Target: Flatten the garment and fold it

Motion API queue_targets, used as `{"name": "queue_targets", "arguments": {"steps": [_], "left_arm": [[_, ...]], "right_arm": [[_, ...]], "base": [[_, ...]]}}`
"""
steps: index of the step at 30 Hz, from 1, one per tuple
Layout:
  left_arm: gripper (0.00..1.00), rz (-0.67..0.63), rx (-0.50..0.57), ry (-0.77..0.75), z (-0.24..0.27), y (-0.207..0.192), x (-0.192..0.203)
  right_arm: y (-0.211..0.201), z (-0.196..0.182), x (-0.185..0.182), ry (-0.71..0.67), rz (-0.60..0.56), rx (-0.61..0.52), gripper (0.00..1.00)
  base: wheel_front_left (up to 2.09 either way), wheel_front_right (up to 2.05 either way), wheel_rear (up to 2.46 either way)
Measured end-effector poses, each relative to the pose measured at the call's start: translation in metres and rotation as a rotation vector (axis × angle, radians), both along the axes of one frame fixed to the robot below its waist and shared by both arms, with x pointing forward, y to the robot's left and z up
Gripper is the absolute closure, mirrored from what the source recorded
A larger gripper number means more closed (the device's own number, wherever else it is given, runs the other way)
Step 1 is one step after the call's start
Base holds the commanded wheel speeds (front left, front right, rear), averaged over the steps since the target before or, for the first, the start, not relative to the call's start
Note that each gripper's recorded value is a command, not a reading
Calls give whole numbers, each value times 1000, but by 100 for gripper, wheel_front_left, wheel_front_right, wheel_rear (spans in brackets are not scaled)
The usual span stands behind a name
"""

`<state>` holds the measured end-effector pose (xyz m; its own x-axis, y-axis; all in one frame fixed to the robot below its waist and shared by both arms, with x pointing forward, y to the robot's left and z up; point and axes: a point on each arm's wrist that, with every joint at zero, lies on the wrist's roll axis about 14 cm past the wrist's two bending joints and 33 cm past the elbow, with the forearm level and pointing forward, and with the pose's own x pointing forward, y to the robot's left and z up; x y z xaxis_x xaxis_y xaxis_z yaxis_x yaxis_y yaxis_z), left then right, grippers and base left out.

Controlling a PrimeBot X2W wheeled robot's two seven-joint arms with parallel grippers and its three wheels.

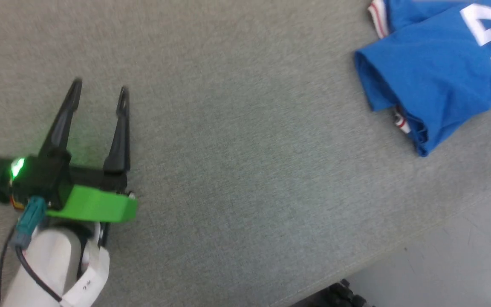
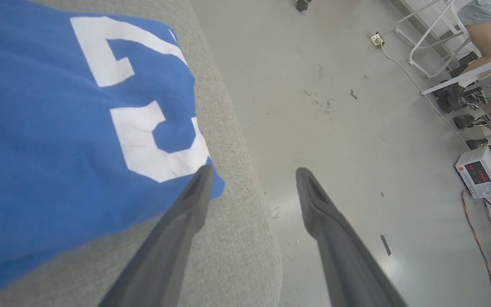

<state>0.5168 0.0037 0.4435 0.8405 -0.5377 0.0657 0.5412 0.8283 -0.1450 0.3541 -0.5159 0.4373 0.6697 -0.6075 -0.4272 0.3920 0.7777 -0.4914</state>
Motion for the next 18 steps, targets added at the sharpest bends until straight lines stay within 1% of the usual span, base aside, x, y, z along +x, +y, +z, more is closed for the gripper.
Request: {"name": "queue_targets", "arguments": {"steps": [3,7,12,15,18], "left_arm": [[0,39,13,10,6,13,-13],[0,81,26,6,20,25,-31],[0,131,32,-38,47,40,-51],[0,164,36,-64,62,52,-60],[0,212,39,-69,69,68,-68]], "right_arm": [[5,5,-19,-32,9,3,0],[20,18,-30,-130,42,12,0],[54,19,-46,-249,86,56,0],[79,24,-45,-331,130,79,0],[112,32,-28,-402,196,116,0]], "base": [[0,0,0],[0,0,0],[0,0,0],[0,0,0],[0,0,0]]}}
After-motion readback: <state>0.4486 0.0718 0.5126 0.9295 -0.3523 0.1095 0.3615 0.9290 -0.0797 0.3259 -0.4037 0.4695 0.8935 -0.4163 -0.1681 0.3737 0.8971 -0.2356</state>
